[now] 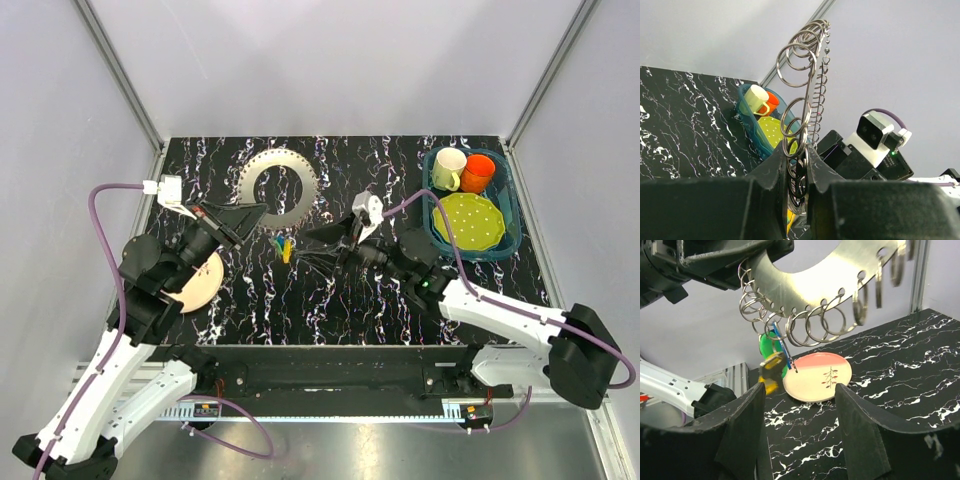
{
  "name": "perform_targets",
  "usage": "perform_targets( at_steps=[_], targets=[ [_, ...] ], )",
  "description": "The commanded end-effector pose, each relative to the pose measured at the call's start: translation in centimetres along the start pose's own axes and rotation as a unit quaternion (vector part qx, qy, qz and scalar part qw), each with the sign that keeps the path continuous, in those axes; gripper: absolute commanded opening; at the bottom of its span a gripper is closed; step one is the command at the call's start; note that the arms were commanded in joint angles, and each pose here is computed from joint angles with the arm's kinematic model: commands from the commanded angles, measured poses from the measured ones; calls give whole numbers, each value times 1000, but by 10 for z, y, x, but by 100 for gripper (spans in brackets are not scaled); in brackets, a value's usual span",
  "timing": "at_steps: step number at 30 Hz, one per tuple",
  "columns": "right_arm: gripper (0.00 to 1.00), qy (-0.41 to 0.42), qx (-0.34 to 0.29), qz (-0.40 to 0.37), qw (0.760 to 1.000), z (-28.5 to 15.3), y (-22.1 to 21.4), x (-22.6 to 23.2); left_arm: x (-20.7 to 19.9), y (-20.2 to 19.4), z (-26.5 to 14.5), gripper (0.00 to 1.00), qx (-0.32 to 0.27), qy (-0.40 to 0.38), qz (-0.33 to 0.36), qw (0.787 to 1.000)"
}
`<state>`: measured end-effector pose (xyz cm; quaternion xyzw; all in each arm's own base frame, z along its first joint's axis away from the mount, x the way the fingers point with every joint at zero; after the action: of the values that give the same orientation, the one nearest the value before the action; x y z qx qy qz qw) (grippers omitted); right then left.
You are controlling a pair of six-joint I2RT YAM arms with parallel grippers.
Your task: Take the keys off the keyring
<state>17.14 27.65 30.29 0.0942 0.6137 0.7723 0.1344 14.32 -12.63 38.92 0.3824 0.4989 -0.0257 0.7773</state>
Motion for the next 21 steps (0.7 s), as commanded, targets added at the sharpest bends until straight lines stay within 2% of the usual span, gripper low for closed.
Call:
perform_targets(
  at_steps=[1,8,12,14,15,19,21],
  targets=[
    [64,-13,-66,-49,997,18,26,1,-20,13,4,0,-40,-58,-9,997],
    [64,-2,-76,-50,996,33,23,8,-17,11,3,0,-45,-58,-14,997],
    [62,-46,-77,-62,994,39,21,4,-16,11,1,0,-48,-58,-14,997],
    [59,-59,-77,-64,993,40,18,3,-16,11,0,0,-50,-58,-15,997],
    [52,-65,-77,-68,993,40,18,2,-17,11,-1,0,-51,-58,-15,997],
    [47,-72,-71,-74,992,40,15,1,-18,13,-2,0,-54,-52,-5,997],
    [40,-79,-69,-76,992,39,13,1,-18,14,-3,0,-56,-51,-3,997]
  ],
)
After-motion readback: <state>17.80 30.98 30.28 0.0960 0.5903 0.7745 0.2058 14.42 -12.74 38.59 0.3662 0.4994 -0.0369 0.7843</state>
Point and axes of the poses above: each gripper's point midway between its finger pads, its own z axis out along the fingers, its own x axis along the line the jaws close on, y = z × x, the point moved 9 cm from there along -z, back along the fingers, and after that the axes turned 14 degrees about -z, right-handed, at the moved point
